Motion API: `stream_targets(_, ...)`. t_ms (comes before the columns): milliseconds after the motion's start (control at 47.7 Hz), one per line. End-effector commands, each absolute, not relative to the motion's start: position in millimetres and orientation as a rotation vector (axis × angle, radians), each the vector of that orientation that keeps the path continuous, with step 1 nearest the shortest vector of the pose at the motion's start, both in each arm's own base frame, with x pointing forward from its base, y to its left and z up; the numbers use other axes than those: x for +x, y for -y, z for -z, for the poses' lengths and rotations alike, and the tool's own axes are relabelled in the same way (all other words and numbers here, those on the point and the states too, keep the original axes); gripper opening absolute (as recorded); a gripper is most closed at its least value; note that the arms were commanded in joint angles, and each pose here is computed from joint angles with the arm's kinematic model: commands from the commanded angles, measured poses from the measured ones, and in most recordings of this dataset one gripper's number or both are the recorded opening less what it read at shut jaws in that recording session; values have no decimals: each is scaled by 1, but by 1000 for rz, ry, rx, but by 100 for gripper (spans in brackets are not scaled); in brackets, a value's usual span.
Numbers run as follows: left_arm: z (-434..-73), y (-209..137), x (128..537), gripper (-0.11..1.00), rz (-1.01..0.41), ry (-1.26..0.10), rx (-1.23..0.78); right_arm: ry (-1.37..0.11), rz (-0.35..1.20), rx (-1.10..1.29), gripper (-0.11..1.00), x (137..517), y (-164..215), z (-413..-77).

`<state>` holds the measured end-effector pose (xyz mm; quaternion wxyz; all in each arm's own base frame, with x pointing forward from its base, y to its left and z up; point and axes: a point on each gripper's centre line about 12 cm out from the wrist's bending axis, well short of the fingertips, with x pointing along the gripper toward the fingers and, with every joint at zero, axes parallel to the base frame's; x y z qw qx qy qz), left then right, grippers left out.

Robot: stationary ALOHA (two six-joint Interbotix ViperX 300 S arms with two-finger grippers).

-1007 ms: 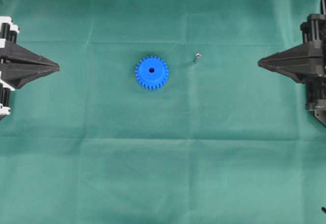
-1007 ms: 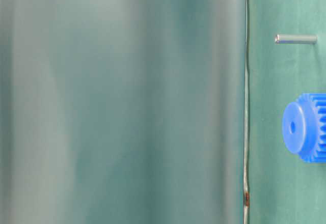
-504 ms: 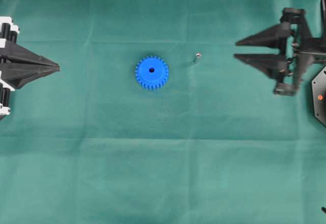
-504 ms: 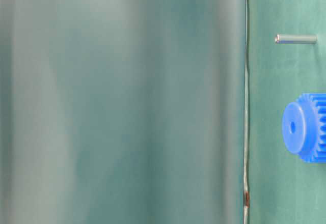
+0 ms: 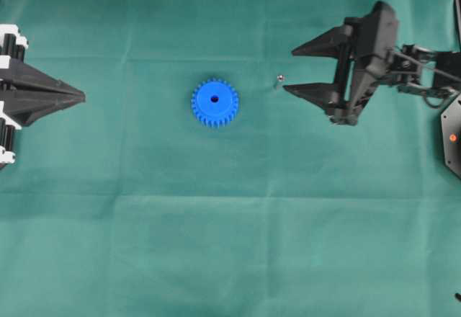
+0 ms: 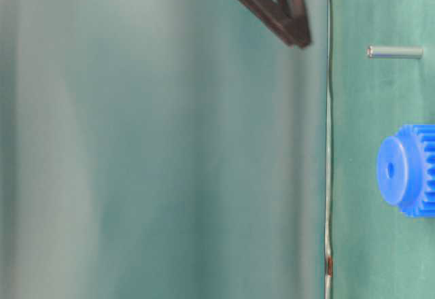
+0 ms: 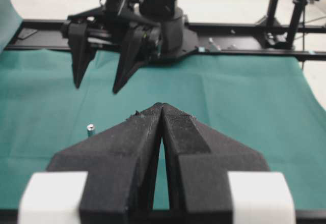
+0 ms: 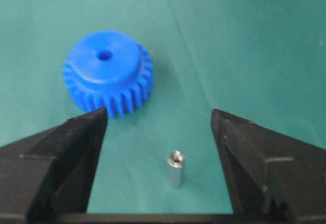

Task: Insert the shaft placed at a random location into the center hole of the medium gear at another random location.
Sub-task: 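Move the right gripper left toward the upright silver shaft, then lower the right gripper around the shaft and close to grasp it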

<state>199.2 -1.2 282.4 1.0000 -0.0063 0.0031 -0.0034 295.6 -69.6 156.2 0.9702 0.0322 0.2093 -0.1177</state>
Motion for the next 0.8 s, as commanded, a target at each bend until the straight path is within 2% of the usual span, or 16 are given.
stream_targets(0, -291, 2, 202, 0, 9, 9, -13, -405, 254, 72, 83, 306, 76, -154)
stream_targets(315, -290, 2, 202, 0, 9, 1, -13, -473, 266, 88, 82, 310, 79, -118)
stream_targets(776, -289, 2, 202, 0, 9, -3, -13, -469, 270, 90, 79, 314, 81, -113)
